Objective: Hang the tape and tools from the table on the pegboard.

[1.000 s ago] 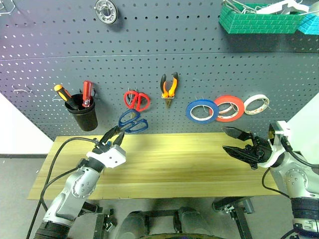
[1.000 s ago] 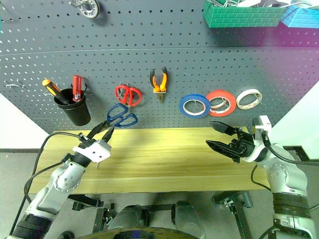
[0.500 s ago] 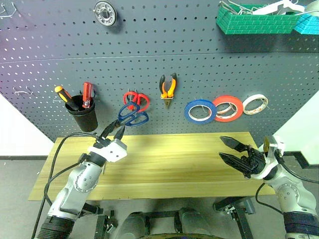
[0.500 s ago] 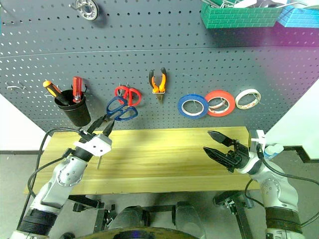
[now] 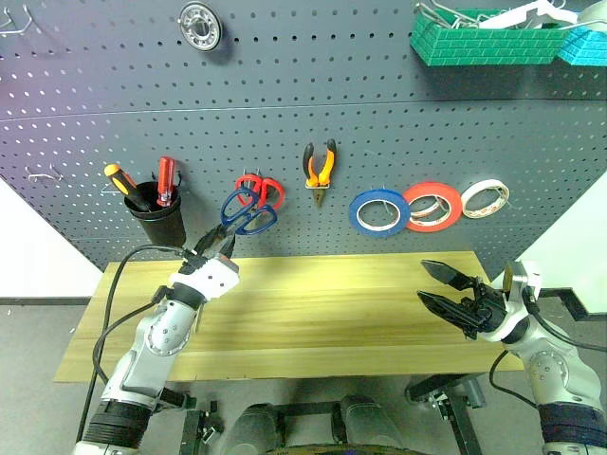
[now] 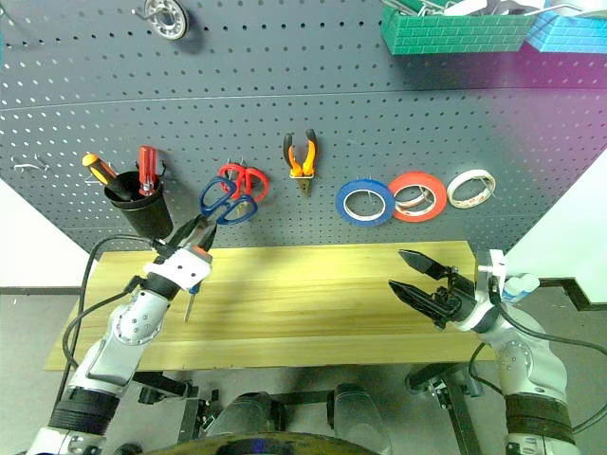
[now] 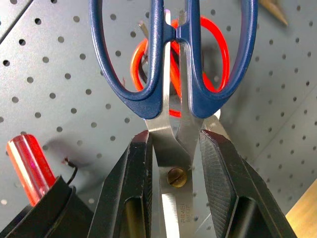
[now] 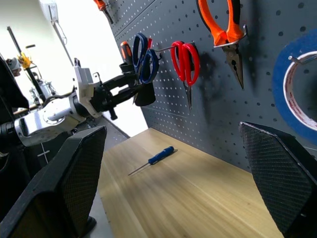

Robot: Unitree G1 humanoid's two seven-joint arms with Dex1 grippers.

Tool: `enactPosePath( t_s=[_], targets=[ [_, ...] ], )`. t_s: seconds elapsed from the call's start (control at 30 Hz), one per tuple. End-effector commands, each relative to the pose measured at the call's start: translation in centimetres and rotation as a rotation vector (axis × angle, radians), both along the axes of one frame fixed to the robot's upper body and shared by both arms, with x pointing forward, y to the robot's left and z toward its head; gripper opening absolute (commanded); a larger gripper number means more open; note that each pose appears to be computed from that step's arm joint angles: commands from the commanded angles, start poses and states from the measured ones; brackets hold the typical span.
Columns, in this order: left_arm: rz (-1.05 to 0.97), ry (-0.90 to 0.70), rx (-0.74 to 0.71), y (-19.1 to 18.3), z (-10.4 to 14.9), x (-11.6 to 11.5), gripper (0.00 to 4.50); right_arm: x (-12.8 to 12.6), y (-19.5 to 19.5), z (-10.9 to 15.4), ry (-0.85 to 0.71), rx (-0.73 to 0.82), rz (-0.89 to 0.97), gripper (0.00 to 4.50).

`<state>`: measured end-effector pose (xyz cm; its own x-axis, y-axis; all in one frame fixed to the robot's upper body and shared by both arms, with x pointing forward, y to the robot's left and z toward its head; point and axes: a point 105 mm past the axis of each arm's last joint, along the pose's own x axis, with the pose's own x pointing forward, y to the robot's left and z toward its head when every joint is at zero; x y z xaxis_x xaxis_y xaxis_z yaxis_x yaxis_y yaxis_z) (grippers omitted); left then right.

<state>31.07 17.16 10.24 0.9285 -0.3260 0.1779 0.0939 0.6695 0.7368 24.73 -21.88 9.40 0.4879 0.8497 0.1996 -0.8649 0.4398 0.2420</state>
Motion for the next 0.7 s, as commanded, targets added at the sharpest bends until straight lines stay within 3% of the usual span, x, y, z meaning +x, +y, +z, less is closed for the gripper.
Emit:
enactPosePath(
  t_s=[0.03, 0.7],
  targets=[
    [0.015, -0.030, -0.031, 0.4, 1.1, 0.5, 1.07, 0.3, -0.3, 0.9, -0.048, -0.012, -0.007, 4.50],
    [0.013, -0.007, -0.073, -0.8, 0.7, 3.9, 1.07, -1.5, 0.3, -0.3, -0.043, -0.040, -0.042, 4.50]
  ],
)
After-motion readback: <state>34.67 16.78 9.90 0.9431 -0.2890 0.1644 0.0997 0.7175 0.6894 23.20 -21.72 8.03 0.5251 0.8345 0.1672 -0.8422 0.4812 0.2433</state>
